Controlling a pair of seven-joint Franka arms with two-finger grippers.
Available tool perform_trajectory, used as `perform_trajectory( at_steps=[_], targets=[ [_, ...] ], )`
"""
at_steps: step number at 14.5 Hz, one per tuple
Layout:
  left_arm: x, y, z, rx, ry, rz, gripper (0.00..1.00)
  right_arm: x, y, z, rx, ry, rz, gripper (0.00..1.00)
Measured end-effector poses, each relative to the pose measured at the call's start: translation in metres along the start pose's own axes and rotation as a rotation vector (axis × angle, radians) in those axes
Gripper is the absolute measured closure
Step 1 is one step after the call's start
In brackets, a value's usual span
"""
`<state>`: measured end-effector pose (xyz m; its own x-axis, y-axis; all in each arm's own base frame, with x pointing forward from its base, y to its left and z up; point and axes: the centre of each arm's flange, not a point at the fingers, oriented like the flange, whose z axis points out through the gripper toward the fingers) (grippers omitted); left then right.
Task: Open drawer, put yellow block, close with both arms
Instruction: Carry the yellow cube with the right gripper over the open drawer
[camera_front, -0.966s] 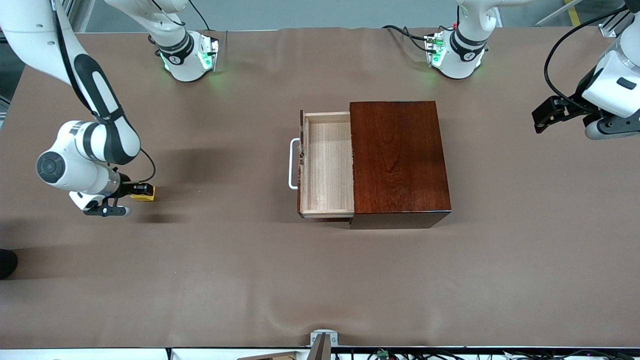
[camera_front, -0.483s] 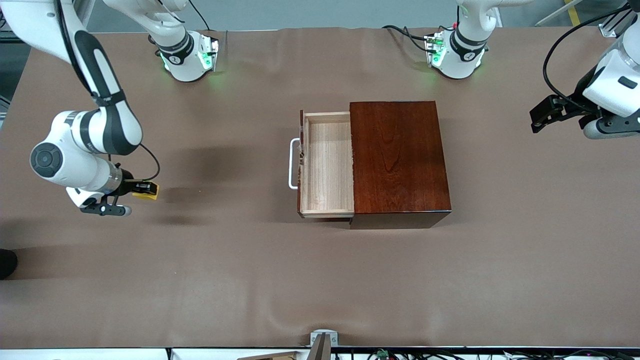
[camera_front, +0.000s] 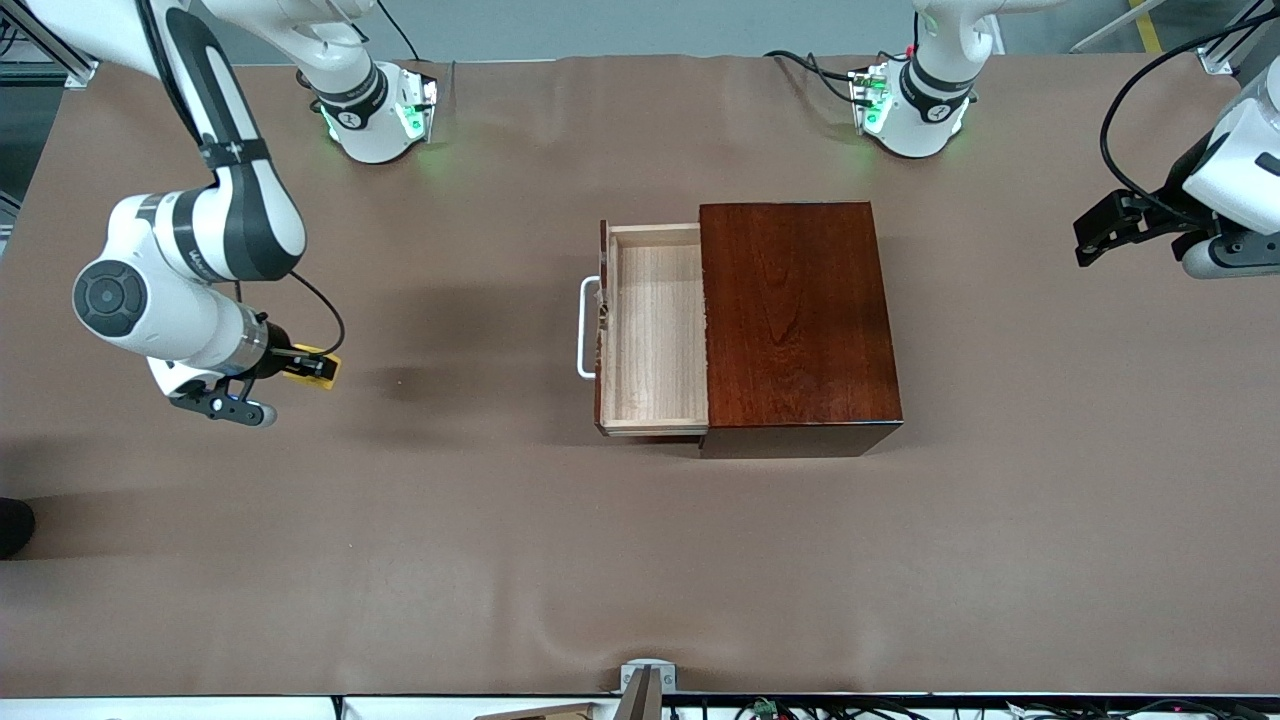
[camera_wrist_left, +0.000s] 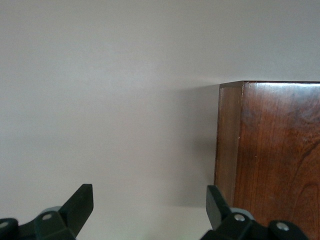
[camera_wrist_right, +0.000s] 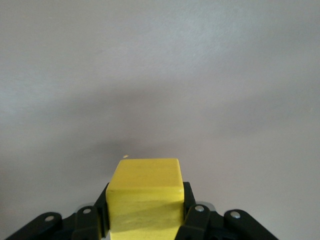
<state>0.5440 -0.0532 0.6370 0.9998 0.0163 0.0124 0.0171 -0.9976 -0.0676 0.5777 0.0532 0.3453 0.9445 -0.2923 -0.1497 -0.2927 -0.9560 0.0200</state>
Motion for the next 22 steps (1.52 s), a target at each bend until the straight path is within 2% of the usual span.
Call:
perform_trajectory(
  at_steps=[2, 5, 9, 14, 18, 22],
  targets=[
    [0.001, 0.001, -0.001, -0.002, 0.009, 0.003, 0.00, -0.007, -0.022, -0.020, 0.018, -0.030, 0.053, 0.44],
    [0.001, 0.004, -0.001, -0.003, 0.013, 0.007, 0.00, -0.018, -0.053, -0.057, 0.014, -0.049, 0.136, 0.44],
    [0.001, 0.006, -0.001, -0.004, 0.016, 0.012, 0.00, -0.046, -0.109, -0.084, 0.018, -0.027, 0.234, 0.44],
    [0.001, 0.007, -0.001, -0.004, 0.016, 0.012, 0.00, -0.102, -0.191, -0.098, 0.025, 0.006, 0.379, 0.44],
    [0.001, 0.007, 0.000, -0.004, 0.013, 0.012, 0.00, -0.137, -0.230, -0.102, 0.033, 0.015, 0.474, 0.44],
    [0.002, 0.009, -0.001, -0.005, 0.027, 0.015, 0.00, -0.160, -0.260, -0.100, 0.073, -0.054, 0.608, 0.44]
  ],
)
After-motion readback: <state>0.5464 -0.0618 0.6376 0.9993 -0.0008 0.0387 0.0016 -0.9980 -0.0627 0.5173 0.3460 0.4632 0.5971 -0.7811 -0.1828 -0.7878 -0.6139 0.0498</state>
